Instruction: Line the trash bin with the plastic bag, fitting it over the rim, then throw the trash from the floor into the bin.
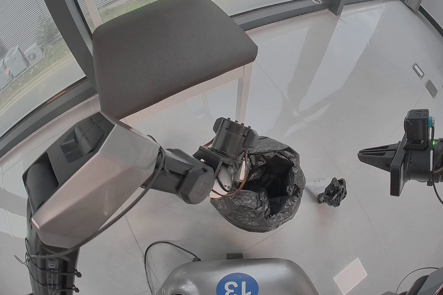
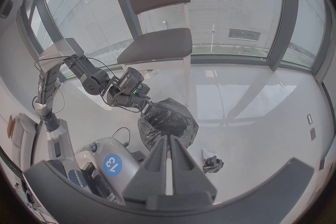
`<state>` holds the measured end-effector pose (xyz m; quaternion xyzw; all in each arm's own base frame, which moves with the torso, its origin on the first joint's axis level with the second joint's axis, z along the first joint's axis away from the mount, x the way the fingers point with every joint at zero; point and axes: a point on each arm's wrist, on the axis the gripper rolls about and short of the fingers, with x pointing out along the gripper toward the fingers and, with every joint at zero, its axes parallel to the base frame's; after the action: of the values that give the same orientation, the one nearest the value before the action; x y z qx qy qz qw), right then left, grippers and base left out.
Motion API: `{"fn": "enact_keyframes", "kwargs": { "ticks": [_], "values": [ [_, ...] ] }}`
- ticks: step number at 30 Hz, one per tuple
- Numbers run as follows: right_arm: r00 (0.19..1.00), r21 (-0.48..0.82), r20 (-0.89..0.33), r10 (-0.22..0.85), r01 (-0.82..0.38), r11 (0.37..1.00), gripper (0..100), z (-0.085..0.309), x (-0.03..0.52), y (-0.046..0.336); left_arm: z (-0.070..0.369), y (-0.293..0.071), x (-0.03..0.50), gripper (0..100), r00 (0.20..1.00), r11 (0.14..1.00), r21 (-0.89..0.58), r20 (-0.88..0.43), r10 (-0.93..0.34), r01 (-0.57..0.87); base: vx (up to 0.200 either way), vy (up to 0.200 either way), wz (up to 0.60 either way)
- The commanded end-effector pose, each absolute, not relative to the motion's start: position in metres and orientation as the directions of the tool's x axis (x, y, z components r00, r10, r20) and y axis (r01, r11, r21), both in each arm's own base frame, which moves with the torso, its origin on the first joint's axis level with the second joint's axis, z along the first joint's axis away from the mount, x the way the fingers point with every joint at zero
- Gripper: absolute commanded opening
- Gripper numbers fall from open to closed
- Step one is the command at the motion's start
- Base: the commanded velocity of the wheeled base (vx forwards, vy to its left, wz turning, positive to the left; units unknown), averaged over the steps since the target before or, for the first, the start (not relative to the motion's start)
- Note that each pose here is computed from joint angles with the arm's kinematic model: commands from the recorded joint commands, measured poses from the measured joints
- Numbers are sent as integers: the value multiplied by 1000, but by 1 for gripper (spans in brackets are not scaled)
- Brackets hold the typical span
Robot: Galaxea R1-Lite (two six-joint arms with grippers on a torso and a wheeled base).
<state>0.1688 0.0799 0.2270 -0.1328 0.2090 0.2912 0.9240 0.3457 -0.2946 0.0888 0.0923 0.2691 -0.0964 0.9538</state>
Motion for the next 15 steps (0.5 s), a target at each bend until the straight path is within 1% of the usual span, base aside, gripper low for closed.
{"fn": "enact_keyframes", "kwargs": {
  "ticks": [1, 11, 15],
  "values": [
    [742, -123, -465, 483, -595, 794, 0, 226, 169, 80, 84, -294, 349, 0, 835, 967, 118, -534, -128, 224, 0, 0, 0],
    [744, -123, -465, 481, -592, 796, 0, 226, 169, 79, 83, -290, 354, 0, 840, 977, 97, -531, -112, 191, 0, 0, 0],
    [743, -123, -466, 481, -592, 796, 0, 225, 168, 79, 88, -291, 357, 0, 852, 989, 16, -509, -119, 148, 0, 0, 0]
  ]
}}
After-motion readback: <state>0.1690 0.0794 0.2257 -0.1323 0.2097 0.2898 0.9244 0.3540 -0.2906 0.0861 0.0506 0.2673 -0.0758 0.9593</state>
